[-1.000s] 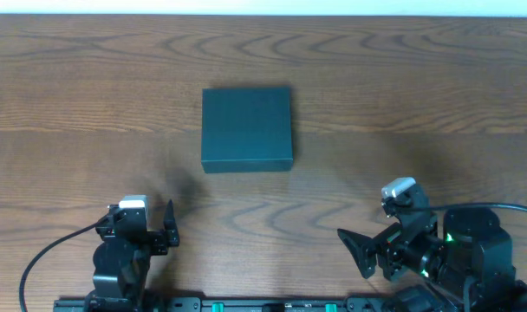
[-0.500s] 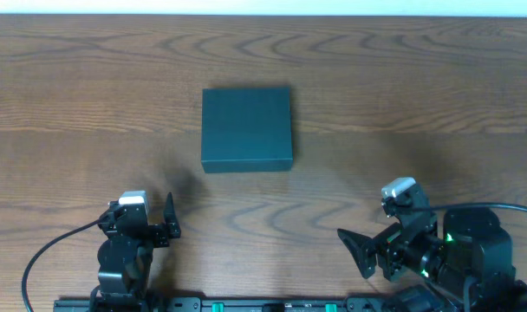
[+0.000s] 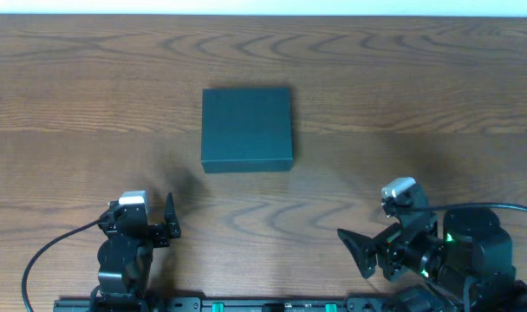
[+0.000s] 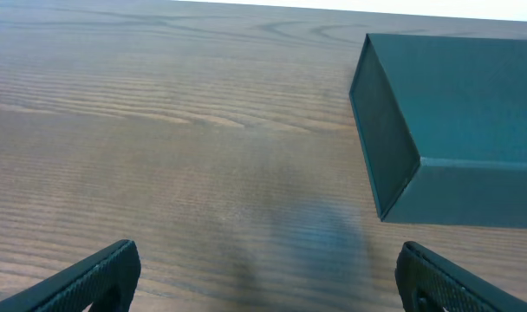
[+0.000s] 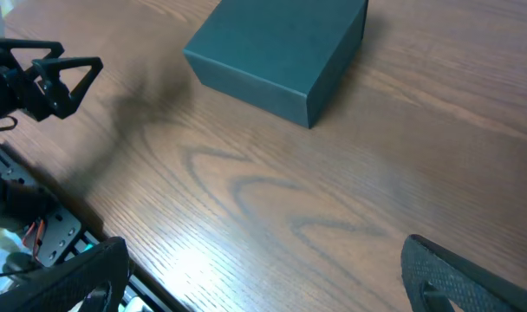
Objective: Pack container
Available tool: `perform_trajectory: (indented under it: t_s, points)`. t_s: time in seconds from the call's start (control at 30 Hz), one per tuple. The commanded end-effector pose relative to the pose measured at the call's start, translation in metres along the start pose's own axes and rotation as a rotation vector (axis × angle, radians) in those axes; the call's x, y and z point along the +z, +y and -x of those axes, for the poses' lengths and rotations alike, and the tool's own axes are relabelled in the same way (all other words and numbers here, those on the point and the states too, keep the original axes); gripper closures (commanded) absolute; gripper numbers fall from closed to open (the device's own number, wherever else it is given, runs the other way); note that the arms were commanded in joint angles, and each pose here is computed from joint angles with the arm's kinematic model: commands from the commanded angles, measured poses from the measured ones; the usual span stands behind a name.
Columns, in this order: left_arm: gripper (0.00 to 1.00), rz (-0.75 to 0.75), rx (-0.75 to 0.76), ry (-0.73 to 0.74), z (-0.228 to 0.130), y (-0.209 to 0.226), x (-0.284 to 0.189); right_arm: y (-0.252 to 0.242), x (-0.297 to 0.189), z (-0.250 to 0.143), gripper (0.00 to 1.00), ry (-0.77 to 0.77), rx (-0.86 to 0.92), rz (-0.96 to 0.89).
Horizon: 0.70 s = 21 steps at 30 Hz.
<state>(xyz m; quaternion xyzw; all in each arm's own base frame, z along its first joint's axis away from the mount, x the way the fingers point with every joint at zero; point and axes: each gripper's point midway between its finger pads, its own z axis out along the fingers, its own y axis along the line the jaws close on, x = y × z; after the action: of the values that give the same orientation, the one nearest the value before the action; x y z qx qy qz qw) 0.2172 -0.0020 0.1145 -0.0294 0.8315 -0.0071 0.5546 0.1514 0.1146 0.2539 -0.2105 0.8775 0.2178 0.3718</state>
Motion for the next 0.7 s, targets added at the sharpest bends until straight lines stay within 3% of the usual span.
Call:
perform_trajectory:
  t_s: [0.0,0.27,0.47,0.67]
  points:
    - [0.05,0.014,-0.004,0.009,-0.006,0.003,0.003,0.002,-0.003,0.002,0.01,-0.009,0.007,0.007]
    - [0.05,0.014,-0.004,0.009,-0.006,0.003,0.003,0.002,-0.003,0.002,0.01,-0.009,0.007,0.007]
    - [0.05,0.014,-0.004,0.009,-0.006,0.003,0.003,-0.026,0.002,0.007,0.01,-0.055,-0.198,-0.142]
    - [0.05,0.014,-0.004,0.009,-0.006,0.003,0.003,-0.055,0.018,-0.021,0.01,-0.18,-0.235,-0.266]
